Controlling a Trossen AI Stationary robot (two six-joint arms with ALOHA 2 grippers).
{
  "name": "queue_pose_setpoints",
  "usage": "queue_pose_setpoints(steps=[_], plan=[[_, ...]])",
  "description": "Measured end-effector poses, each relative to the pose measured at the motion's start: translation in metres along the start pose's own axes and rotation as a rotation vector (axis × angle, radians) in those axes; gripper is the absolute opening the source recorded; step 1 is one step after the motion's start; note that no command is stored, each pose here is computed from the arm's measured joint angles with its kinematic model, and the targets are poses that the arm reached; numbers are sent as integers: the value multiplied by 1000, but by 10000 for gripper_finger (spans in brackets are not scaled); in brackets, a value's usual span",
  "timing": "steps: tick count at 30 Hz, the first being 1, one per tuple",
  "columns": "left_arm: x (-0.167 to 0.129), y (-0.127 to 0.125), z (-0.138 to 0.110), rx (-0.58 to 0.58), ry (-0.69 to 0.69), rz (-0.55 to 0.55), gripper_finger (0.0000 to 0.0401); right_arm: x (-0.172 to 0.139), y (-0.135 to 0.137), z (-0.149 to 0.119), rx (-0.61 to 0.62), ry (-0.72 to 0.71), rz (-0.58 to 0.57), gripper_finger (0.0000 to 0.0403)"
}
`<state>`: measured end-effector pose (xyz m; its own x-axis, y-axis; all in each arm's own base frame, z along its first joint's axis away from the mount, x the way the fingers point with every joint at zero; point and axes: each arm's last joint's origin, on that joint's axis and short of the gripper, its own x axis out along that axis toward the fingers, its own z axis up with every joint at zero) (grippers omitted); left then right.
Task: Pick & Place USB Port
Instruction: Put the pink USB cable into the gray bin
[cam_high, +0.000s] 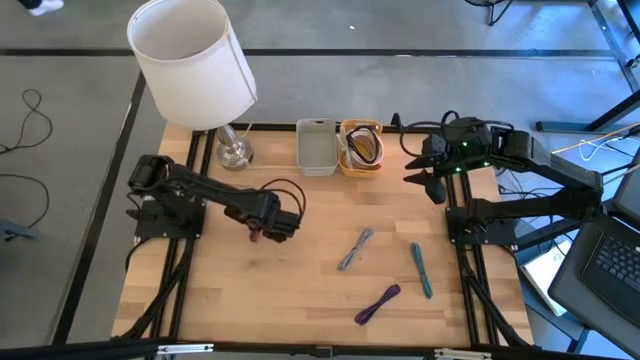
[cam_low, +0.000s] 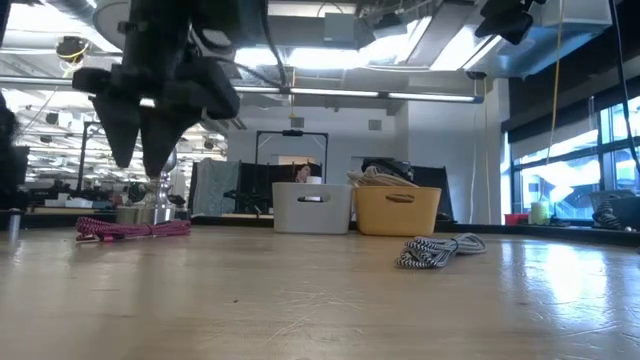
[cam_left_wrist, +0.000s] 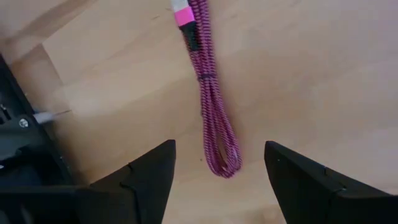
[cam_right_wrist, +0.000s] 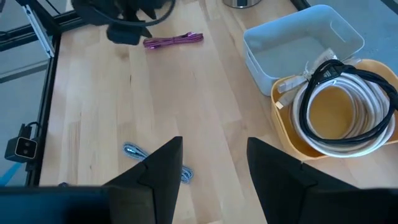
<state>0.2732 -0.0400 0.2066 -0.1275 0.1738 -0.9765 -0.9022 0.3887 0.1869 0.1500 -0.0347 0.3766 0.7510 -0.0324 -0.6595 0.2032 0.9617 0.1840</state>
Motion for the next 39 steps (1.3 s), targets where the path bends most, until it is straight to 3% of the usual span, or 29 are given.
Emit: queue_pose_setpoints(steps=[21, 25, 30, 32, 39], plan=[[80, 15, 0, -91, 29, -103, 216, 0, 0, 4, 41, -40, 2, 181], [80, 14, 0, -93, 27, -121, 159, 0, 1, 6, 39, -62, 5, 181], [70, 14, -6, -88, 2, -175, 28, 0, 1, 7, 40, -70, 6, 181], [65, 20, -11, -98, -2, -166, 17, 0, 1, 7, 40, -70, 6, 181], [27, 23, -32, -129, -66, -379, 12, 0, 0, 7, 40, -72, -8, 181]])
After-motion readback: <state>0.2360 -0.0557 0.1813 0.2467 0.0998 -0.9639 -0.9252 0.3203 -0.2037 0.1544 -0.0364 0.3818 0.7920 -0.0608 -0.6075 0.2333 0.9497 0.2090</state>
